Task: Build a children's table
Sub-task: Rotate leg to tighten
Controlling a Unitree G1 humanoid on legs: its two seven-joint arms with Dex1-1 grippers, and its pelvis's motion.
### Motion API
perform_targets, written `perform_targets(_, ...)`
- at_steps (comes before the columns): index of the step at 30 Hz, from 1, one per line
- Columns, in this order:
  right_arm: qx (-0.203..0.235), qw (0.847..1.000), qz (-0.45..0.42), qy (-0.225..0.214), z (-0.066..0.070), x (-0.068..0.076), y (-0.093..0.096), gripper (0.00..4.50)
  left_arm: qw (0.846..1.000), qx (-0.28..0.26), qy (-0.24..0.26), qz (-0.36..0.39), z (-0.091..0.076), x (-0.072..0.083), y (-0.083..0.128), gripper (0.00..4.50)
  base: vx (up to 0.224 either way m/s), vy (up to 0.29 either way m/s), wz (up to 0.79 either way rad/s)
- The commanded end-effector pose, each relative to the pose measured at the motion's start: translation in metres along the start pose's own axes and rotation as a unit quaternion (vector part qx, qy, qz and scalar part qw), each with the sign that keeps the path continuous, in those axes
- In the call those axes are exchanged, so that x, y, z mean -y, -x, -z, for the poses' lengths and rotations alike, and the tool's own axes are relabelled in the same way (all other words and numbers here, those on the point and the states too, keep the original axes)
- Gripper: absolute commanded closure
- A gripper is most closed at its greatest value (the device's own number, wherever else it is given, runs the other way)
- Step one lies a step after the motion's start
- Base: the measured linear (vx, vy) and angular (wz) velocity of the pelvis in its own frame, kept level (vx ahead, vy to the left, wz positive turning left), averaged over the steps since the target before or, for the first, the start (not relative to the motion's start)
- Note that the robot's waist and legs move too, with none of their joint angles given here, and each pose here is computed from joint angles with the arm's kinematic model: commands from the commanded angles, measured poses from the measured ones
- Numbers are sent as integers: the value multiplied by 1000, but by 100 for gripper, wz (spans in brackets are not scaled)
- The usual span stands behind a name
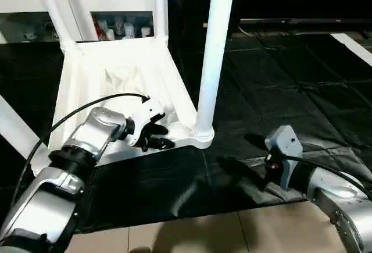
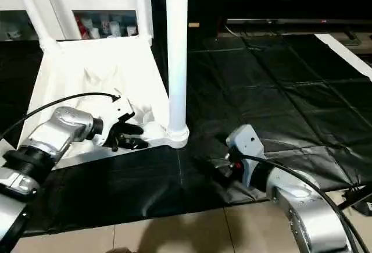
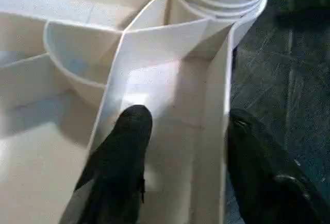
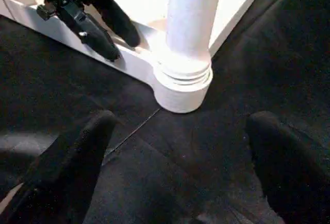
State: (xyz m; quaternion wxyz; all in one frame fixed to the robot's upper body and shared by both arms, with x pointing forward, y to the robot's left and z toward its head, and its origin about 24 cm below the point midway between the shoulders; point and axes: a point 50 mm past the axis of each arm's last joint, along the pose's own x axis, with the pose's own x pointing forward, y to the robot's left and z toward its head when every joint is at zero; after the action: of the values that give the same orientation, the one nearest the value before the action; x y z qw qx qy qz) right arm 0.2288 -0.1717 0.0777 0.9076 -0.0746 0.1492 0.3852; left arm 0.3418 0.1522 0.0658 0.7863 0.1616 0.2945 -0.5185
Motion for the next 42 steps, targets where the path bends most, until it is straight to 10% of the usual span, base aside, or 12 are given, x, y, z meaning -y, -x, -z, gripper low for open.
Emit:
perform_targets(1, 5, 1000, 0, 0, -3, 3, 2, 0, 1000, 16, -6, 2, -10, -2, 3, 239, 0, 0, 0)
perform_targets(27, 2, 1000, -15, -1, 1, -1, 0, 0, 999, 4, -22, 33, -6, 4, -6, 447, 0, 0, 0)
perform_targets(42, 1, 1000, -20, 0, 1, -2, 0, 0, 996, 11, -75, 51, -4, 11, -6, 447, 0, 0, 0)
